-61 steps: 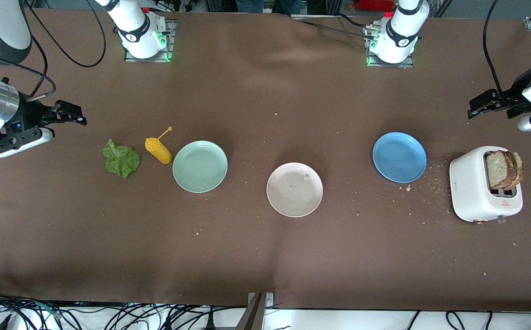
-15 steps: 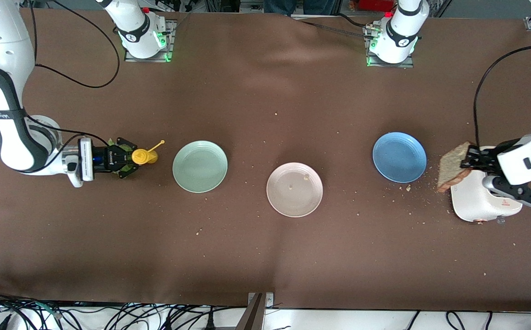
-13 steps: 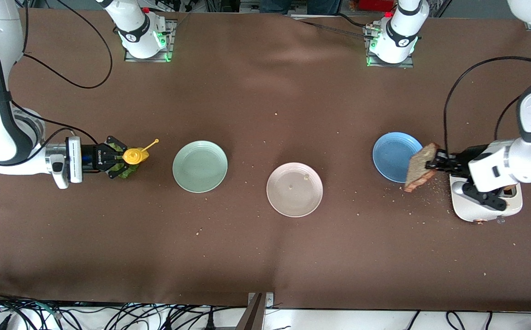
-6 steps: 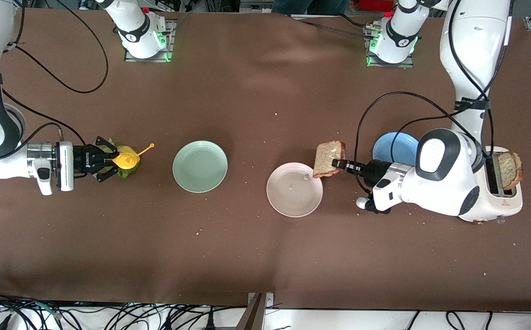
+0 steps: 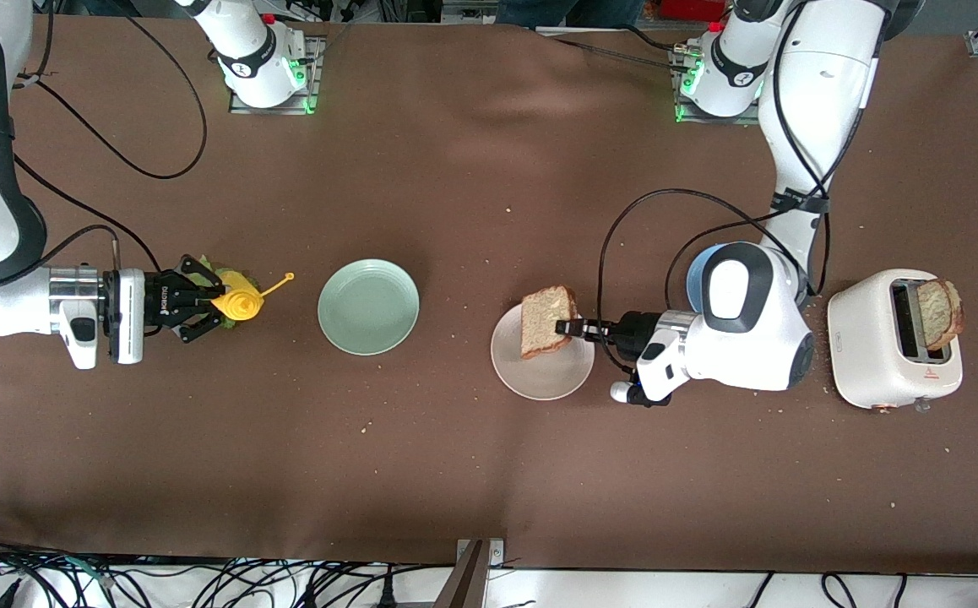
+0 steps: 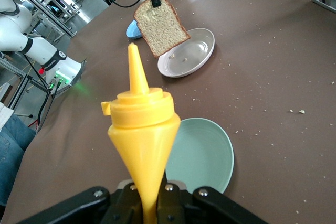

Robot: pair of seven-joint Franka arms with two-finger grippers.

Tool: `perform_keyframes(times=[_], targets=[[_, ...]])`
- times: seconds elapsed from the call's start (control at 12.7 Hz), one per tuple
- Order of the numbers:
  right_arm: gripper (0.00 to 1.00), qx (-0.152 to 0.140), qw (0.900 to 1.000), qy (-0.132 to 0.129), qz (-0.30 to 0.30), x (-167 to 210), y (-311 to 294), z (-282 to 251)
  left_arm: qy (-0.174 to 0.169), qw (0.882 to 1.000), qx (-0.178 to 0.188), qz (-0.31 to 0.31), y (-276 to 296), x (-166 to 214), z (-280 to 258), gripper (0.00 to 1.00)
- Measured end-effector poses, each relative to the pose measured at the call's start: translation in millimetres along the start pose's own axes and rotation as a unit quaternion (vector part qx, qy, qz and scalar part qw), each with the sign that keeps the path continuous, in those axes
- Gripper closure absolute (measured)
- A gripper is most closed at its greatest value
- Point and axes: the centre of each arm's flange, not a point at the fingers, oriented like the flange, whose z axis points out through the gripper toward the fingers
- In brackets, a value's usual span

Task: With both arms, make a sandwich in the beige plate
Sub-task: 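Carry the bread slice with the left gripper onto the beige plate, then open the left gripper on the toast and withdraw it toward the toaster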

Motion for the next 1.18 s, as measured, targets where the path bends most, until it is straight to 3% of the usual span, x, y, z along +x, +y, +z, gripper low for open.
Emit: perform_keyframes(times=[0.39, 0.86, 1.02, 1.18], targets=[[0.95, -0.009, 1.000, -0.016, 0.010, 12.2, -2.0, -1.0, 0.029, 1.000, 0.001, -0.004, 3.2, 6.7, 38.6, 0.90], [0.95, -0.014, 1.000, -0.026, 0.007, 21.4, -4.1, -1.8, 0.029, 1.000, 0.005, -0.012, -7.9, 9.7, 47.0, 0.90], [0.95, -0.013, 1.000, -0.028, 0.006, 22.7, -4.6, 0.1, 0.027, 1.000, 0.008, -0.010, -15.3, 11.2, 51.5, 0.75], [0.95, -0.012, 0.999, -0.029, 0.005, 23.9, -5.1, 1.8, 0.026, 1.000, 0.012, -0.009, -25.4, 13.5, 53.6, 0.52]])
